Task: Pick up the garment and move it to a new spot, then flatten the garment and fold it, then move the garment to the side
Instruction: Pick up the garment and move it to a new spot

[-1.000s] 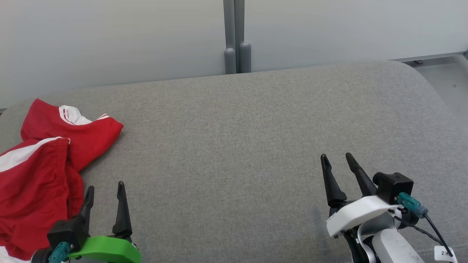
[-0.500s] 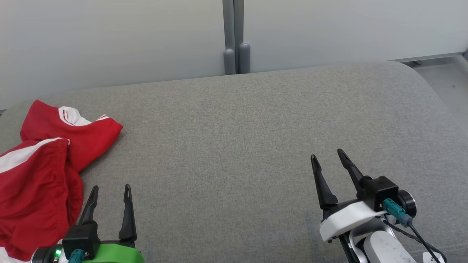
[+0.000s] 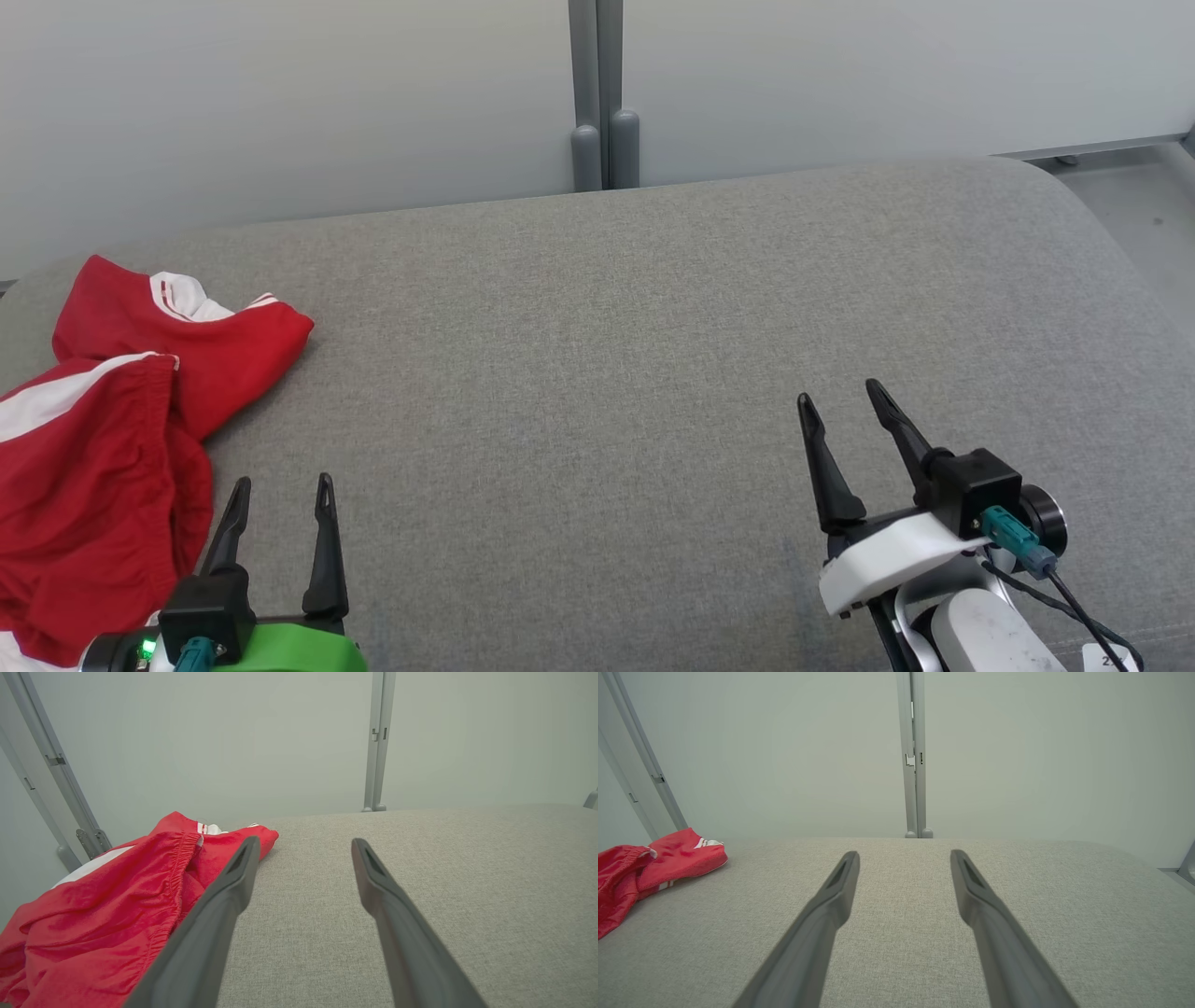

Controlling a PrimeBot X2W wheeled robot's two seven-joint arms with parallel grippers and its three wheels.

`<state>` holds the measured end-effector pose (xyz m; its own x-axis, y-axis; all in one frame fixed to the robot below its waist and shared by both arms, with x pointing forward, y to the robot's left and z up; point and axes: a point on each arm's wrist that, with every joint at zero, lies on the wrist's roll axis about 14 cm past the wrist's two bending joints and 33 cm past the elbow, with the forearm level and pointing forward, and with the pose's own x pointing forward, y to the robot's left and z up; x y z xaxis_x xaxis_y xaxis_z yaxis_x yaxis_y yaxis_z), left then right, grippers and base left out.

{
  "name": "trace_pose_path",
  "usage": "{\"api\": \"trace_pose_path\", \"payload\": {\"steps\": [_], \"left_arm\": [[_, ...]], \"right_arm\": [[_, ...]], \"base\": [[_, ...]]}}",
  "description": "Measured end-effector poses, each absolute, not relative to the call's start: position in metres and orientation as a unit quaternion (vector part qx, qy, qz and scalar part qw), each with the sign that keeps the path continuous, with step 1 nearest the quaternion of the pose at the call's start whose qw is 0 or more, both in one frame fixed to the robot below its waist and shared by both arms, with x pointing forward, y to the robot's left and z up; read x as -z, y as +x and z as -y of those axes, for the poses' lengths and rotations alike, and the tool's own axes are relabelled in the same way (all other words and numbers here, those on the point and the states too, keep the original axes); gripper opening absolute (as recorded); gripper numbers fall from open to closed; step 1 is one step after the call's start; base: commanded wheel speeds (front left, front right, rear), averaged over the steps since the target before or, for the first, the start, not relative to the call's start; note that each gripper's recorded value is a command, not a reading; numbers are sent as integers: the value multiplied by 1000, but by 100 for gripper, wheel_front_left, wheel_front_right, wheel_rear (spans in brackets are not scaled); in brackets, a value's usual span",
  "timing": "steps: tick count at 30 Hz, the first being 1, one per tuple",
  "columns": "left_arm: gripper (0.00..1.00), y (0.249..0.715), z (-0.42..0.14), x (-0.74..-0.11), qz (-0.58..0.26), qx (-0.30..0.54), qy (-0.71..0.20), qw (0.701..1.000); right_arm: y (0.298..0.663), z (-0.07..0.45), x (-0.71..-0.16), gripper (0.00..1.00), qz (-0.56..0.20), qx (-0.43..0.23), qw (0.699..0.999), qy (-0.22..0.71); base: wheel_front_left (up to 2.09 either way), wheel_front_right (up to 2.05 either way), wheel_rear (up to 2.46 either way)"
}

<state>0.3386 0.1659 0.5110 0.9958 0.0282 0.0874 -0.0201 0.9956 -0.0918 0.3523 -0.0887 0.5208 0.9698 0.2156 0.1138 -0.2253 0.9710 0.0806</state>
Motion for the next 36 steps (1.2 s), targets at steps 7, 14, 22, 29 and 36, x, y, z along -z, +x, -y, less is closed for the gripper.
{"api": "trace_pose_path", "payload": {"steps": [7, 14, 22, 29, 36], "left_arm": [[100, 338, -166, -511, 44, -13, -46, 998], [100, 338, -167, -511, 44, -15, -46, 998], [100, 334, -170, -508, 41, -17, -48, 998], [100, 323, -189, -506, 40, -50, -44, 997], [100, 306, -216, -506, 43, -96, -43, 994]], "right_arm": [[353, 90, -521, 100, 53, -110, 991, 47], [353, 90, -522, 100, 54, -109, 991, 47], [356, 90, -521, 100, 53, -108, 992, 48], [360, 70, -523, 100, 54, -139, 988, 49], [363, 39, -525, 100, 54, -188, 979, 52]], "base": [[0, 0, 0], [0, 0, 0], [0, 0, 0], [0, 0, 0], [0, 0, 0]]}}
